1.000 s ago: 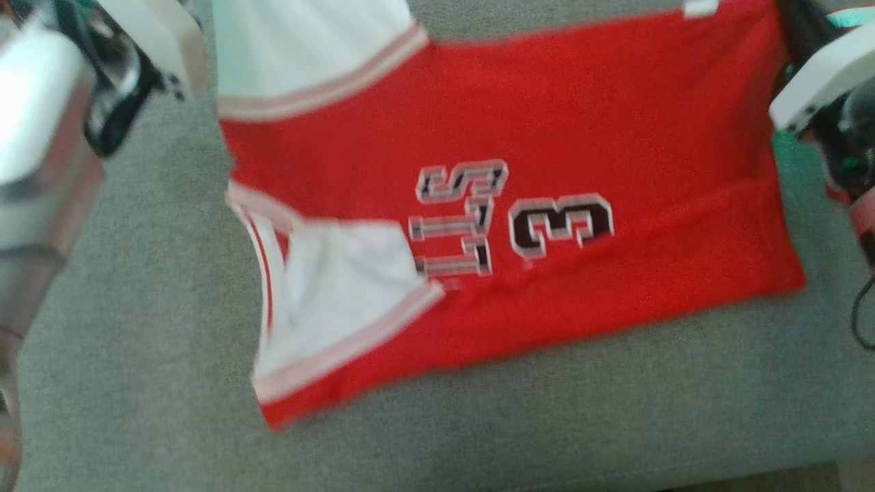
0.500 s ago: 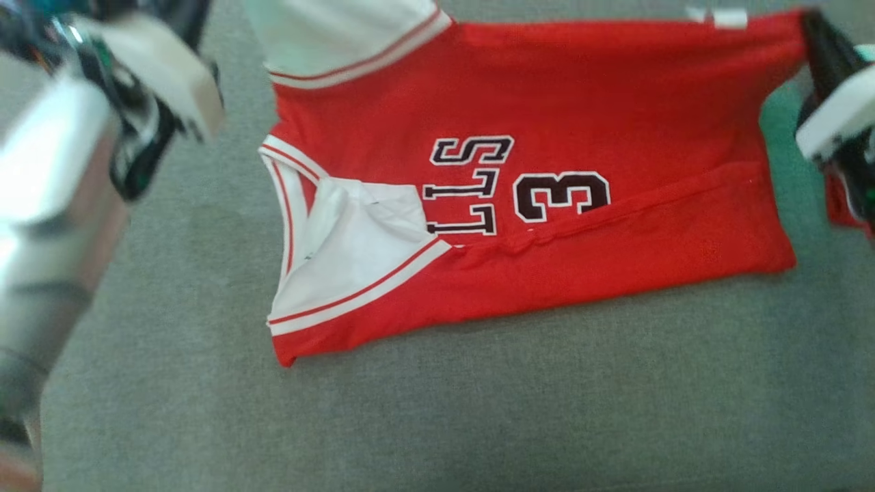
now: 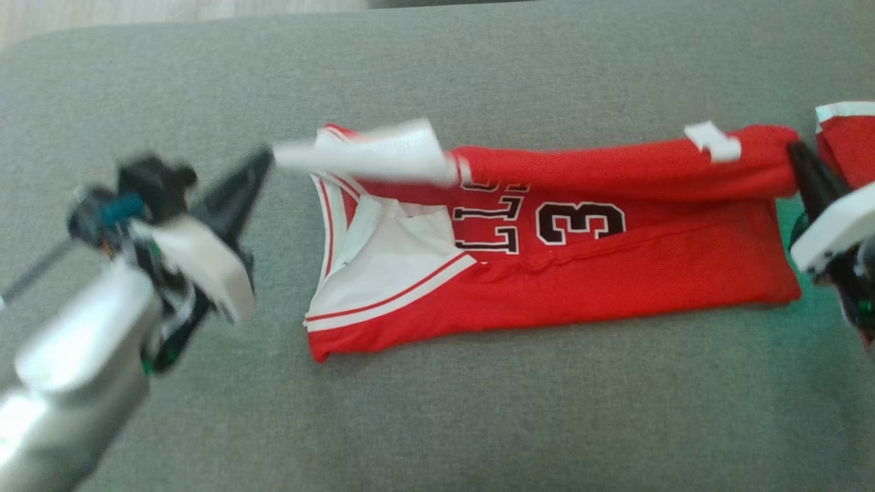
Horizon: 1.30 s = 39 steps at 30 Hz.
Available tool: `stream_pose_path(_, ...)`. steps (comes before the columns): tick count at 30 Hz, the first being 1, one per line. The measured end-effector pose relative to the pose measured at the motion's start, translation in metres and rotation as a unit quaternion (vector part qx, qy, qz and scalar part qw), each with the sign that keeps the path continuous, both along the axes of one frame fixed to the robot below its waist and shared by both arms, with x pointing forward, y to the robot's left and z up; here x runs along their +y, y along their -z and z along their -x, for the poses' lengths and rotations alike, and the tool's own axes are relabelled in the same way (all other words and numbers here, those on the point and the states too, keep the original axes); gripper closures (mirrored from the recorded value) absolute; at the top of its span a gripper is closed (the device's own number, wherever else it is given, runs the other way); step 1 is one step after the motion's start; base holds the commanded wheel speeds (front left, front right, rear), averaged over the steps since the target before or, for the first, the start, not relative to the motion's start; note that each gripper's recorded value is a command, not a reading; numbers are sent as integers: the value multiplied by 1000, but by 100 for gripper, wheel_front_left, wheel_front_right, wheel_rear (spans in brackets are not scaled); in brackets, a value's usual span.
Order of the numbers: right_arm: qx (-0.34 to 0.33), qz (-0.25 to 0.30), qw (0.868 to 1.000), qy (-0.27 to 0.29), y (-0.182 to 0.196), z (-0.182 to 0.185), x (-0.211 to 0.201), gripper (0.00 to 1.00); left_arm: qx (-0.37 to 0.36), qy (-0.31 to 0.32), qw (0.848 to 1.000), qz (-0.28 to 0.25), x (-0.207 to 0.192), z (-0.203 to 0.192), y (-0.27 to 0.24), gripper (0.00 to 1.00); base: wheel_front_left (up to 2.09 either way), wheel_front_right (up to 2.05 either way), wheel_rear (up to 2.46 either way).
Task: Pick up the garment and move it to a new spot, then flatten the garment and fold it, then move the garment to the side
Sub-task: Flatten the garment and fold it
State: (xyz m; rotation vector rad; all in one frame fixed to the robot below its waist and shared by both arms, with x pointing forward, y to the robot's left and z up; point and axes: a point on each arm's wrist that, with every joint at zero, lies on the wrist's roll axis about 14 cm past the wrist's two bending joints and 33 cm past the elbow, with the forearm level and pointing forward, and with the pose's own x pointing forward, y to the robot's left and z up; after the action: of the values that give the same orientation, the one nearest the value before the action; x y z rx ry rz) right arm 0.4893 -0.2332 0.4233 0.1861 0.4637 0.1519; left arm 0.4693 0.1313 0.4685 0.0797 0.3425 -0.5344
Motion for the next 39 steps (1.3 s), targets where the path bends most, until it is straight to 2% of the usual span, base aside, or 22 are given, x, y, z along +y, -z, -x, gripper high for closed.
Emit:
stream_pose_path(5, 30, -4, 1000, -5, 23, 21, 3, 100, 58, -8, 998, 29, -6, 43, 32, 100, 0, 0, 0)
stream_pose_path(11, 55, -5, 998, 5, 41, 34, -2, 100, 88, -27, 994, 50, -7, 66, 54, 100, 0, 0, 0)
stream_pose_path(12, 58, -6, 998, 8, 43, 35, -3, 65, 91, -31, 994, 50, -7, 69, 57, 100, 0, 0, 0)
stream_pose_path(13, 58, -6, 998, 8, 43, 35, -3, 3, 91, -31, 994, 50, -7, 69, 57, 96, 0, 0, 0)
stream_pose_path(14, 57, -7, 998, 14, 43, 36, -5, 0, 92, -34, 994, 52, -7, 72, 60, 55, 0, 0, 0)
stream_pose_path(15, 52, -11, 998, 22, 42, 35, -7, 0, 90, -41, 994, 54, -6, 74, 61, 0, 0, 0, 0)
stream_pose_path(19, 26, -28, 998, 55, 36, 40, -14, 0, 66, -90, 991, 75, -2, 80, 60, 0, 0, 0, 0)
stream_pose_path(26, 37, -74, 992, 100, 55, 81, -9, 0, -2, -206, 976, 67, 12, 94, 45, 0, 0, 0, 0)
stream_pose_path(31, 23, -78, 991, 108, 49, 69, -8, 0, -62, -247, 963, 86, 4, 112, 18, 0, 0, 0, 0)
stream_pose_path(35, 19, -78, 991, 111, 44, 52, -5, 0, -73, -268, 958, 71, 5, 137, 20, 0, 0, 0, 0)
stream_pose_path(39, 42, -55, 992, 109, 51, 41, -6, 0, -106, -280, 953, 56, 5, 143, 7, 0, 0, 0, 0)
